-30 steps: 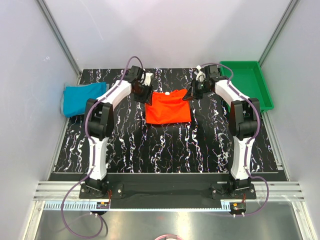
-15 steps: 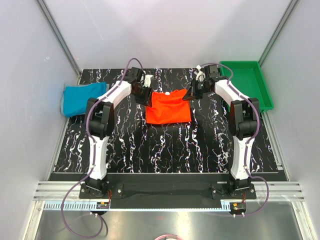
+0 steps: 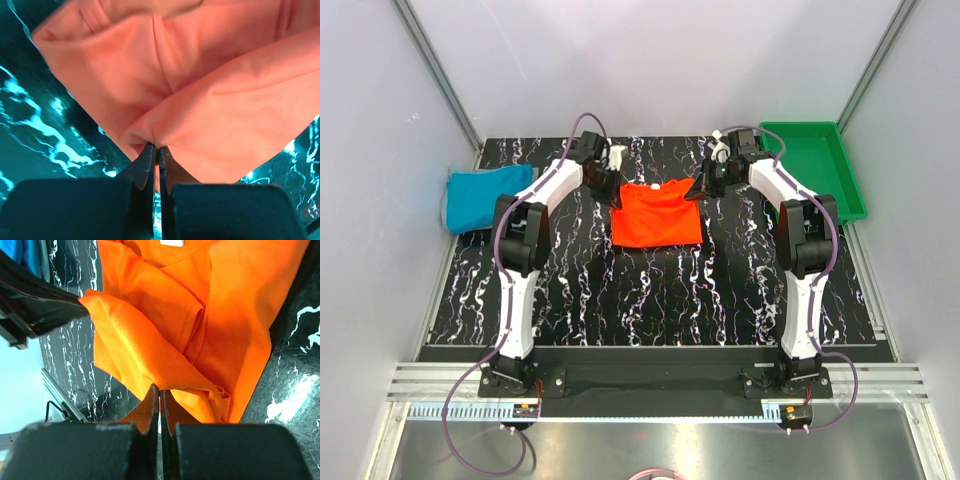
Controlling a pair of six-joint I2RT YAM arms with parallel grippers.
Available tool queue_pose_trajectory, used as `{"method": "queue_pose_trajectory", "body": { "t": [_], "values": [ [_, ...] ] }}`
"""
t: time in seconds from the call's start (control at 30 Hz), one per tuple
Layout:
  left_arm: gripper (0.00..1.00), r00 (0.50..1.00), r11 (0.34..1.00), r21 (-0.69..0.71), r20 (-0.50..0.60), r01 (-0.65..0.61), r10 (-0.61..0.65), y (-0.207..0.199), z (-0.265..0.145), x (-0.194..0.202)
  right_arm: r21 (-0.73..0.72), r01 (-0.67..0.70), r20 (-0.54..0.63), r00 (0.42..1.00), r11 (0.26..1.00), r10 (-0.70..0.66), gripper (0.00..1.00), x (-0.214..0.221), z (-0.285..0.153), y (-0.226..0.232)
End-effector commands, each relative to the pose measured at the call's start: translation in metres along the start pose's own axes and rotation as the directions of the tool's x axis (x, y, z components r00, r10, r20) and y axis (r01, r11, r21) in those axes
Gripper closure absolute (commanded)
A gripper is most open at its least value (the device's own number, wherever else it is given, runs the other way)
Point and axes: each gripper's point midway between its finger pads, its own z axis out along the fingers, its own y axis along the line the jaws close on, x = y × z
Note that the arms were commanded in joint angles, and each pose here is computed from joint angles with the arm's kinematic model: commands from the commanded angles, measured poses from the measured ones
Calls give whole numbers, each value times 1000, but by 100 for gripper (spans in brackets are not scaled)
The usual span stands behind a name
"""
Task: Fold and stack the t-shirts
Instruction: Fold the tshirt
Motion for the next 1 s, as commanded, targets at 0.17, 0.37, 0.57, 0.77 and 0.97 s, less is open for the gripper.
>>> {"method": "queue_pose_trajectory", "body": {
  "t": [0.17,0.37,0.57,0.77,0.97],
  "values": [
    [100,975,997,0,211,-72,71,-13,-40,-72,-14,76,82,994,997,-74,100,-32,-10,12],
    [100,974,997,-17,215,-71,73,0,-21,-79,-7,63,99,993,998,-62,100,-50,4,-5],
    [100,959,994,-71,266,-81,97,11,-17,-98,15,66,134,989,998,-67,100,-65,10,-13],
    [100,944,985,-141,302,-95,134,29,4,-116,51,41,156,987,998,-49,100,-74,22,-32],
    [49,912,969,-226,368,-102,182,35,6,-139,120,59,197,977,991,-82,75,-89,27,-47]
  ]
}}
